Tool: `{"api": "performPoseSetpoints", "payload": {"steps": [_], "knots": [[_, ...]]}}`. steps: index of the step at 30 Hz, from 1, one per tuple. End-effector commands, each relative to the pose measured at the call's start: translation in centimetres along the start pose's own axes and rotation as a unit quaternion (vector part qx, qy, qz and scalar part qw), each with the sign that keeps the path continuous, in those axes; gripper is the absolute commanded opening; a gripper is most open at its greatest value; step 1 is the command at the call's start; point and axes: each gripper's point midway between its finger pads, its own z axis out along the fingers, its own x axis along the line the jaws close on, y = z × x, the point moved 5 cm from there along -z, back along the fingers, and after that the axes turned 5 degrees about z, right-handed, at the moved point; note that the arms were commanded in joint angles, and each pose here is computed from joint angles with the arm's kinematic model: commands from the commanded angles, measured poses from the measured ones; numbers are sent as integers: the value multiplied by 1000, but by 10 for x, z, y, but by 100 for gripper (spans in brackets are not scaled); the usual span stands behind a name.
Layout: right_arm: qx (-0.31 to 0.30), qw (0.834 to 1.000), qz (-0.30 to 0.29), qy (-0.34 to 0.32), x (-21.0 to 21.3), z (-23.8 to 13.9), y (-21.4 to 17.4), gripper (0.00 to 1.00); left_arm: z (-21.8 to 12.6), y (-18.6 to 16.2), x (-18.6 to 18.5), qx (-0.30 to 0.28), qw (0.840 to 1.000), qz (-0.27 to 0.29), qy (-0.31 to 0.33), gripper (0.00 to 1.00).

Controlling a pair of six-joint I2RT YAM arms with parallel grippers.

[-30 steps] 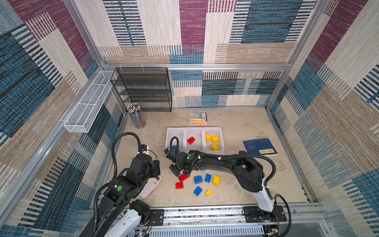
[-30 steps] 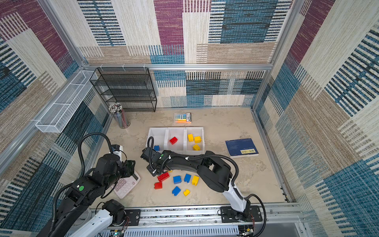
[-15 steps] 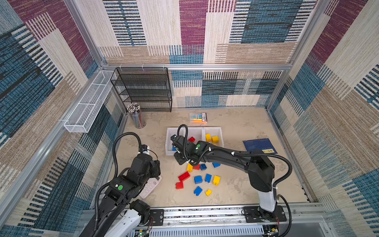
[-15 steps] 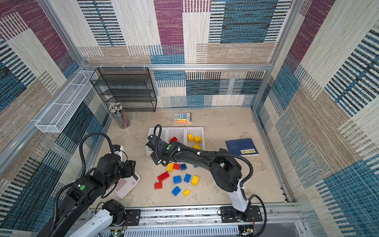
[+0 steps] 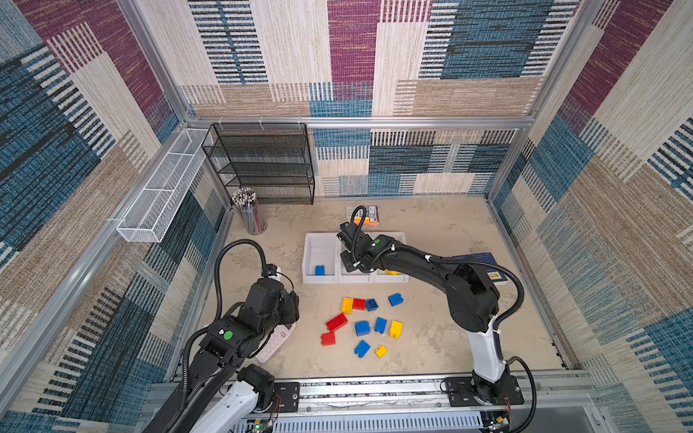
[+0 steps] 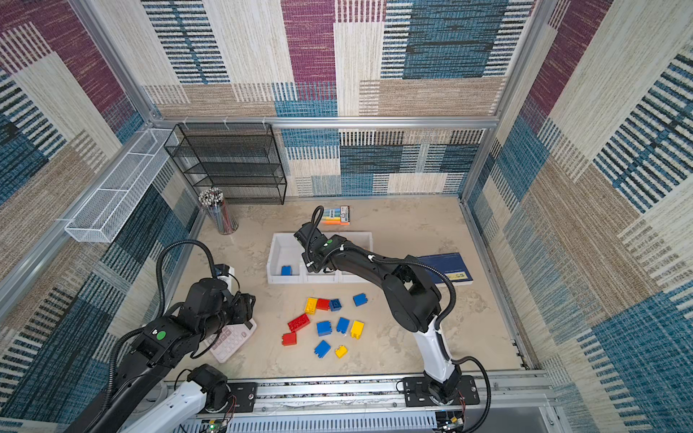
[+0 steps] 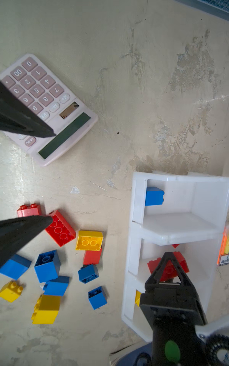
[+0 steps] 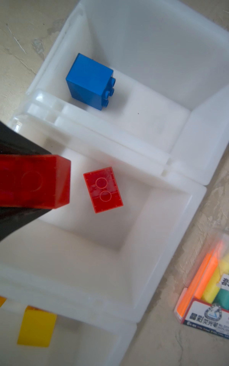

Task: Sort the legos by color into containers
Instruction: 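Lift the red brick with the right gripper and drop it into the middle compartment, then close the left gripper on a red brick while the right draws back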

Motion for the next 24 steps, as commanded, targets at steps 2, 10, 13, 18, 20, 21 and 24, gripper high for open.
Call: {"api": "performPoseSetpoints", "payload": {"steps": [2, 10, 13, 18, 20, 21, 24], "knots": [[-19, 1000, 3, -3, 0, 3, 11, 34, 3, 2, -5, 2, 1000, -12, -15, 65], [-26, 1000, 11, -2, -1, -1, 15, 61, 7, 0, -7, 7, 1000, -13, -20, 65], [-32, 999, 17, 0, -2, -9, 18, 65, 7, 1, -8, 9, 1000, -11, -22, 65], [-47, 998, 32, 21, -2, -35, 16, 67, 10, 1, -11, 14, 999, -11, -28, 66], [-55, 997, 36, 29, -5, -50, 10, 67, 11, 1, -11, 16, 999, -11, -29, 66], [-64, 996, 43, 36, -8, -62, 9, 68, 11, 1, -12, 16, 999, -10, -31, 66], [-92, 993, 65, 38, -26, -100, -4, 70, 13, 1, -14, 19, 999, -9, -35, 66]]}}
